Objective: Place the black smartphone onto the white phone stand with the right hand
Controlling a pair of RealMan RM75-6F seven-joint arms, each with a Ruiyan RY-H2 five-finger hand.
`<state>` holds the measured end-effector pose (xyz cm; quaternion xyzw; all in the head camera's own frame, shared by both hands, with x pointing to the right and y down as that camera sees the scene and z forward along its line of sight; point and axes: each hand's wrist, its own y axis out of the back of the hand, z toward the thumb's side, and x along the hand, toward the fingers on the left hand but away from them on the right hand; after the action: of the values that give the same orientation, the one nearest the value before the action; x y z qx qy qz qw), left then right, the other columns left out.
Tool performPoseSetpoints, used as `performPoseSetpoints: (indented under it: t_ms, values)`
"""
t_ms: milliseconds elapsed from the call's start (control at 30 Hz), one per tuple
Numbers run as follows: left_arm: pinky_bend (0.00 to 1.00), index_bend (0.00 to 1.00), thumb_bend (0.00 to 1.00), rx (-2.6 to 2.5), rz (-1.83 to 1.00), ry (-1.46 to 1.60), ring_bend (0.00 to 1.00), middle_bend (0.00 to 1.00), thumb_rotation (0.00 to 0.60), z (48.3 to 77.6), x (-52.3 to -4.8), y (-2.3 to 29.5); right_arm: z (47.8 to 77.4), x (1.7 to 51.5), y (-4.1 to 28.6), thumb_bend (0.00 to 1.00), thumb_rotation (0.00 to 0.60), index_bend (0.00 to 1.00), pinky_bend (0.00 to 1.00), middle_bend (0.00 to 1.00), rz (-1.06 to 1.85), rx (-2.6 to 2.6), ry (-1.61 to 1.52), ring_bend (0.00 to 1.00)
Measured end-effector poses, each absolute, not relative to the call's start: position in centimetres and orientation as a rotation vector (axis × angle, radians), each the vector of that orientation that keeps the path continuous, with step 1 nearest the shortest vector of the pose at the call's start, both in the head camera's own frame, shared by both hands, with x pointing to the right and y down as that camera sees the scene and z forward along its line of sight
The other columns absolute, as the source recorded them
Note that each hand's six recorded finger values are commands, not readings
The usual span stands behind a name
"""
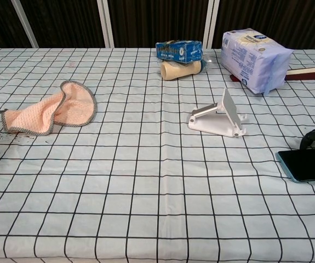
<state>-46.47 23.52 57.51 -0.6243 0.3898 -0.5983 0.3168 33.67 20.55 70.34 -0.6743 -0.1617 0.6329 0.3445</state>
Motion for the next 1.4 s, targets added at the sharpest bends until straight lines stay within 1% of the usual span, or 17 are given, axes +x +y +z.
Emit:
performPoseSetpoints:
  t_ms: [133,400,567,700,933,1233,1400]
  values:
    - [0.00,0.00,0.00,-1.644,-1.575,1.025,0.00,0.00,0.600,57.5,-46.5,23.5,69.7,33.5,20.4,0.70,0.600,0.62,0.15,0.51,1.625,-1.766,-0.451,0.43]
    - [0.00,0.00,0.00,-1.645,-1.575,1.025,0.00,0.00,0.600,57.5,-46.4,23.5,68.4,33.2,20.0,0.72,0.600,0.63,0.17,0.53,1.603,-1.830,-0.564,0.44]
    - [0.00,0.00,0.00,-1.644,-1.573,1.026,0.00,0.00,0.600,57.5,-46.4,23.5,67.5,32.8,19.5,0.72,0.600,0.63,0.17,0.53,1.584,-1.896,-0.690,0.44]
    - [0.00,0.00,0.00,-1.645,-1.569,1.029,0.00,0.00,0.600,57.5,-46.4,23.5,66.6,31.9,18.4,0.74,0.600,0.63,0.17,0.52,1.552,-1.992,-0.901,0.44]
    - [0.00,0.00,0.00,-1.652,-1.562,1.032,0.00,0.00,0.600,57.4,-46.3,23.5,65.3,29.5,15.3,0.74,0.600,0.63,0.17,0.51,1.430,-2.204,-1.474,0.43]
    - [0.00,0.00,0.00,-1.670,-1.556,1.037,0.00,0.00,0.600,57.4,-46.3,23.5,66.2,26.9,13.7,0.74,0.600,0.63,0.17,0.51,1.348,-2.254,-1.765,0.43]
    - [0.00,0.00,0.00,-1.683,-1.554,1.043,0.00,0.00,0.600,57.4,-46.3,23.5,67.1,25.9,13.3,0.74,0.600,0.63,0.17,0.51,1.325,-2.246,-1.860,0.43]
